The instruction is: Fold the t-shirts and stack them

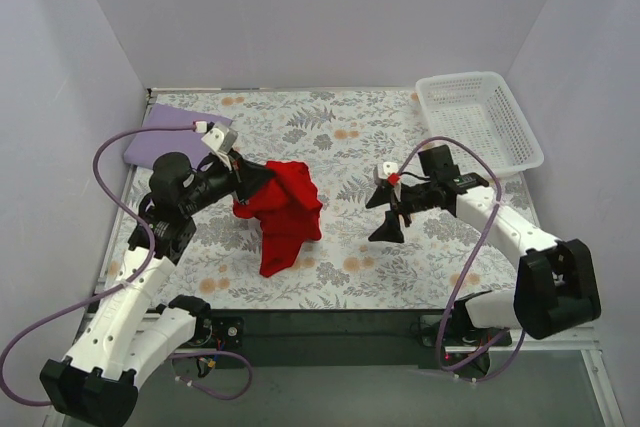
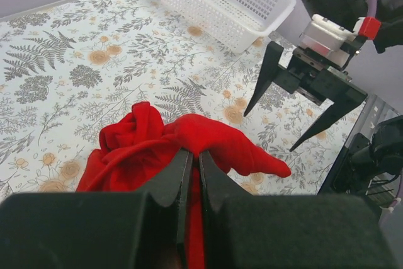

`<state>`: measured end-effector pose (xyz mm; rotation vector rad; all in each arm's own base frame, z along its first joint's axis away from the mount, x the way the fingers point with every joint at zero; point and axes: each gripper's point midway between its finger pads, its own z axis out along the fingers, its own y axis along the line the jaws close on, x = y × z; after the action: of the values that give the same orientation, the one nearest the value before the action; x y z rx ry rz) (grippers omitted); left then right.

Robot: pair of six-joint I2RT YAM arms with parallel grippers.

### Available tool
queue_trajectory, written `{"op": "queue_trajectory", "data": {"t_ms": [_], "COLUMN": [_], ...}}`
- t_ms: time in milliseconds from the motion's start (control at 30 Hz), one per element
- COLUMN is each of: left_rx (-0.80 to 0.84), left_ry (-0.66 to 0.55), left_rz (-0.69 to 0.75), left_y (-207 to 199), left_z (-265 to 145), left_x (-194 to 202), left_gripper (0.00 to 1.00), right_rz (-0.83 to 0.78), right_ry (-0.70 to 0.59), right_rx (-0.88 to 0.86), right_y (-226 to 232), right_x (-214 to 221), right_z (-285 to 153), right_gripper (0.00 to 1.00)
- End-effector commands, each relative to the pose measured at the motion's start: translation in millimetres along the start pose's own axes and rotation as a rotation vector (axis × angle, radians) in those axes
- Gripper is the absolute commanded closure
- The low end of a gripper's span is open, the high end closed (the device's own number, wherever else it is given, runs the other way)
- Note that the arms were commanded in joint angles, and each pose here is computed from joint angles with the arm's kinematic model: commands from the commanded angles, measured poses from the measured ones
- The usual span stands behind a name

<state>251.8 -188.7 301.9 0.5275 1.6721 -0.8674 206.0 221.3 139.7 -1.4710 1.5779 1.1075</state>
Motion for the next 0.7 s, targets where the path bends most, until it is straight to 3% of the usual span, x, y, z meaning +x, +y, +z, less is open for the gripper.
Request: {"op": "queue_trajectory", "data": {"t_ms": [0,233,667], "left_rx": [0.009,-0.005,-0.018], "left_ry": [-0.076,-0.104,-0.137], "left_rz": [0.058,0.063,0.053], "left_y": [-13.3,-19.2,-23.8], "left_z": [-11.8,-23.5,-33.2], "left_x": [-30.3,-36.5,-41.5], "left_gripper": [1.00,1.00,1.00], "right_rz": [-0.054,-0.081,-0.056], "right_ry": [0.079,0.168,0.228], "right_rx": [-0.075,-0.197,-0.234], "right_y": [1.9,18.3,8.9], "right_x": [-6.4,2.2,4.4], "right_z": [12.7,51.5,79.0], "right_gripper": [0.04,0.07,0.10]}}
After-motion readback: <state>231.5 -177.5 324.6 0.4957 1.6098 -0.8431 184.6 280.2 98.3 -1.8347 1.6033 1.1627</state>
